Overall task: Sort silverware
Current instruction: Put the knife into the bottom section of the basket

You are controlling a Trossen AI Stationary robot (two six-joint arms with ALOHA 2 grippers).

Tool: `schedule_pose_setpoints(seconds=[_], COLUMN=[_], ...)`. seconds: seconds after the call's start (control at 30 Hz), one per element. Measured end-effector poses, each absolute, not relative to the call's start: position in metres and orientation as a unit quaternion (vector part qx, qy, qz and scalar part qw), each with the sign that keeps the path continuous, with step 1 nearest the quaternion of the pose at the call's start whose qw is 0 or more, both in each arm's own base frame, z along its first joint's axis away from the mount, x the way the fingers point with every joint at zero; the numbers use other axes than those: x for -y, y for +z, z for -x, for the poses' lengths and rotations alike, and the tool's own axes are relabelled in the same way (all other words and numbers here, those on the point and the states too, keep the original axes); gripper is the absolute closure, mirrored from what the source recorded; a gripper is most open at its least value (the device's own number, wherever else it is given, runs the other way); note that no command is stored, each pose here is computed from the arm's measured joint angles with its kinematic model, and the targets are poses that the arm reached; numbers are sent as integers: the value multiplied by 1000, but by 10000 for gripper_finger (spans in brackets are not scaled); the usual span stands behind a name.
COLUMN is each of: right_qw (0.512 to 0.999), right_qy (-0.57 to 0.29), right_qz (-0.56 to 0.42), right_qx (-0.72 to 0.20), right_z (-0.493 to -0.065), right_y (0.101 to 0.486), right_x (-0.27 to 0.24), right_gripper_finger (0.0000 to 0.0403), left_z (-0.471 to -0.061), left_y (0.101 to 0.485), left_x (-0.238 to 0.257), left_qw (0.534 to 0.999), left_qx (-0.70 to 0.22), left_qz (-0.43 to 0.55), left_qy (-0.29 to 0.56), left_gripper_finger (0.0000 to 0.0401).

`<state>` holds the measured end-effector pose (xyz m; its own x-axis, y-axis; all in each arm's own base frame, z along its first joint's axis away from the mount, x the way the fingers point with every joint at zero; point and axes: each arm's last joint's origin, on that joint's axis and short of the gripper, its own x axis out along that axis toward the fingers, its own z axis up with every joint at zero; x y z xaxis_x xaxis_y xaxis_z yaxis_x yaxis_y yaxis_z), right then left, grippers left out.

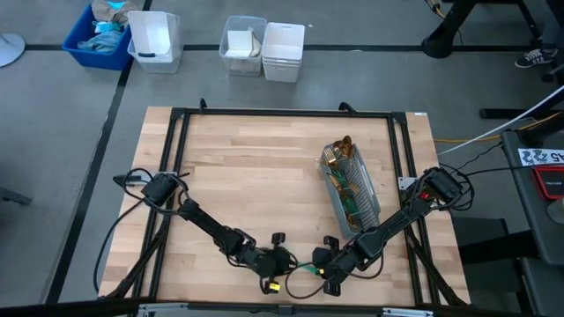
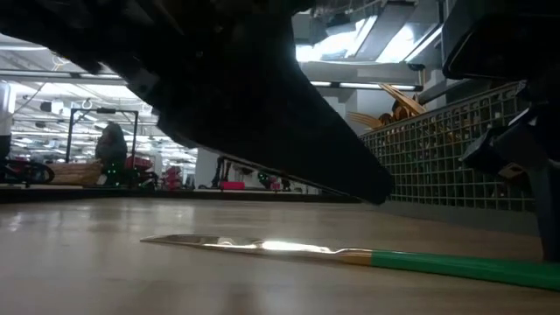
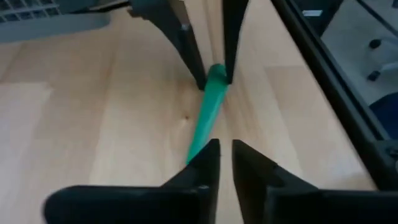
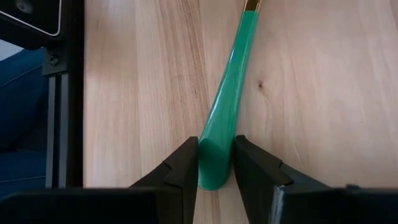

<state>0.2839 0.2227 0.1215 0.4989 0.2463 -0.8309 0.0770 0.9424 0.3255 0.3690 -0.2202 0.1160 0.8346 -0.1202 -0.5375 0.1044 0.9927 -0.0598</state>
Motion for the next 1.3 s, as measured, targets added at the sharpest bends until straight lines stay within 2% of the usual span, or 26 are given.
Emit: schedule_pose_setpoints(seconds=[0.23, 0.43, 0.67, 1.07, 1.3], right_qw=[853, 854, 854, 848, 850], right_qy=[54, 54, 55, 59, 71], right_qz=[-168, -169, -169, -184, -181], right_qx=[-491, -490, -489, -494, -489], right_z=[-285, -285, -286, -286, -295], right_y=[122, 122, 122, 124, 138], right_x=[-223, -224, -224, -225, -232], right_gripper_finger=[299, 299, 299, 299, 299], left_z=[-376, -380, -381, -376, -375], left_y=[116, 101, 90, 85, 83], left_x=[210, 203, 201, 201, 201], left_qw=[960, 953, 949, 935, 935], left_qx=[-277, -295, -309, -342, -343], left_qz=[-7, -25, -33, -67, -71], left_qy=[-51, -59, -59, -64, -64], left_gripper_finger=[295, 280, 301, 380, 390])
